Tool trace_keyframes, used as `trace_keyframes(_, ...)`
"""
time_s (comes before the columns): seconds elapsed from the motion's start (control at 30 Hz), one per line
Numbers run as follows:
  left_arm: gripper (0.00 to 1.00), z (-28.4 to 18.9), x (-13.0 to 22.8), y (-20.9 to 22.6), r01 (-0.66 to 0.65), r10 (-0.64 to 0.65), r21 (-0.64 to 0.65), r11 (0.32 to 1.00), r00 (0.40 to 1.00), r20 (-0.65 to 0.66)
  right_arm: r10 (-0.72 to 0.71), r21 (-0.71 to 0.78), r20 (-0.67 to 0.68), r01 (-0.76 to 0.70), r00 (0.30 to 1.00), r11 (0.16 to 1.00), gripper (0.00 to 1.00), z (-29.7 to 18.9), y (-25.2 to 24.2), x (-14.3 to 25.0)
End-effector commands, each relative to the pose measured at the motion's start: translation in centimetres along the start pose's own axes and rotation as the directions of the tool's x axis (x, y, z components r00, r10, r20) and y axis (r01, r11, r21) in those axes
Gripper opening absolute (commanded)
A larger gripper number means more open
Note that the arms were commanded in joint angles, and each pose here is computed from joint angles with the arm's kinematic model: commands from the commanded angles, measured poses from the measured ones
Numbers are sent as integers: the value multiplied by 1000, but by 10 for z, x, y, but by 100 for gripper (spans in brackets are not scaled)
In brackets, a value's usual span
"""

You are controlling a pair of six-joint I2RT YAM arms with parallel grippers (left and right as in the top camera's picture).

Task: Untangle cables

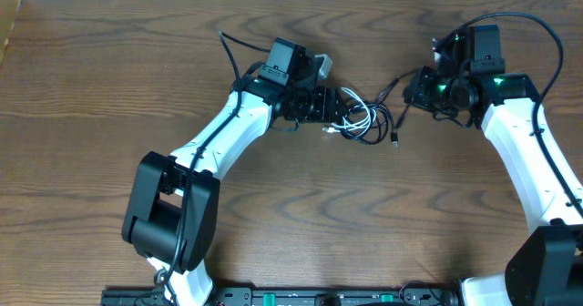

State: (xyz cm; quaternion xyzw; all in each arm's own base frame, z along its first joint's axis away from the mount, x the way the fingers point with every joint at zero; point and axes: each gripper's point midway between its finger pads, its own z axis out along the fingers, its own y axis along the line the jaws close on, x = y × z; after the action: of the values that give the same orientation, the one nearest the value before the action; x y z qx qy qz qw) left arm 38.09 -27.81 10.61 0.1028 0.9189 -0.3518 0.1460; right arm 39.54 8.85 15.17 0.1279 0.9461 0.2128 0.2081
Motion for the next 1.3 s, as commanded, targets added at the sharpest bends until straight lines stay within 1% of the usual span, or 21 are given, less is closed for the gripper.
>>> trace_keyframes(0.0,66,7,-25,-5,-80,90,-87,993,989,117,-1,95,63,-5,998,995,1,-9,-15,-9)
trace_keyframes(0.07,69,24,-33,-21,-125,134,-60,990,978,161,1,97,60,-6,998,995,1,-9,-15,-9)
trace_keyframes(0.13,69,40,-32,-25,-106,114,-57,993,978,175,2,99,56,-7,998,995,1,-9,-16,-8)
trace_keyframes(0.33,69,85,-12,-14,-98,109,-85,992,985,131,5,104,47,-10,999,995,1,-9,-17,-5)
trace_keyframes(0.37,68,88,-10,-11,-90,101,-93,992,987,126,5,104,47,-10,999,995,1,-9,-17,-5)
trace_keyframes(0.43,63,90,-10,-10,-85,97,-95,992,987,126,5,104,46,-10,999,995,1,-9,-17,-5)
trace_keyframes(0.47,57,89,-11,-11,-88,99,-92,992,986,131,5,104,46,-10,999,995,1,-9,-17,-5)
trace_keyframes(0.5,42,89,-14,-12,-91,103,-88,992,985,142,5,103,46,-10,999,995,1,-9,-17,-5)
trace_keyframes(0.53,25,88,-18,-13,-90,102,-83,992,983,155,5,103,46,-10,999,995,1,-9,-17,-5)
trace_keyframes(0.57,12,86,-22,-13,-80,92,-77,994,982,168,5,103,45,-10,999,995,1,-9,-17,-5)
trace_keyframes(0.6,8,84,-26,-14,-54,65,-66,996,982,178,6,104,43,-10,999,995,1,-9,-17,-4)
trace_keyframes(0.7,8,70,-34,-27,-17,12,28,999,984,175,10,110,31,-13,999,994,1,-9,-19,-1)
trace_keyframes(0.8,8,47,-44,-49,-55,24,176,983,985,169,6,116,19,-8,1000,993,1,-9,-20,2)
trace_keyframes(0.93,7,3,-55,-75,-101,43,341,935,984,172,7,118,16,-9,1000,993,1,-6,-22,4)
trace_keyframes(1.13,8,-62,-62,-99,-177,90,480,859,976,199,12,124,5,-12,1000,992,1,0,-28,10)
trace_keyframes(1.27,7,-99,-68,-104,-220,107,513,830,965,241,18,132,-11,-17,1000,991,1,3,-32,16)
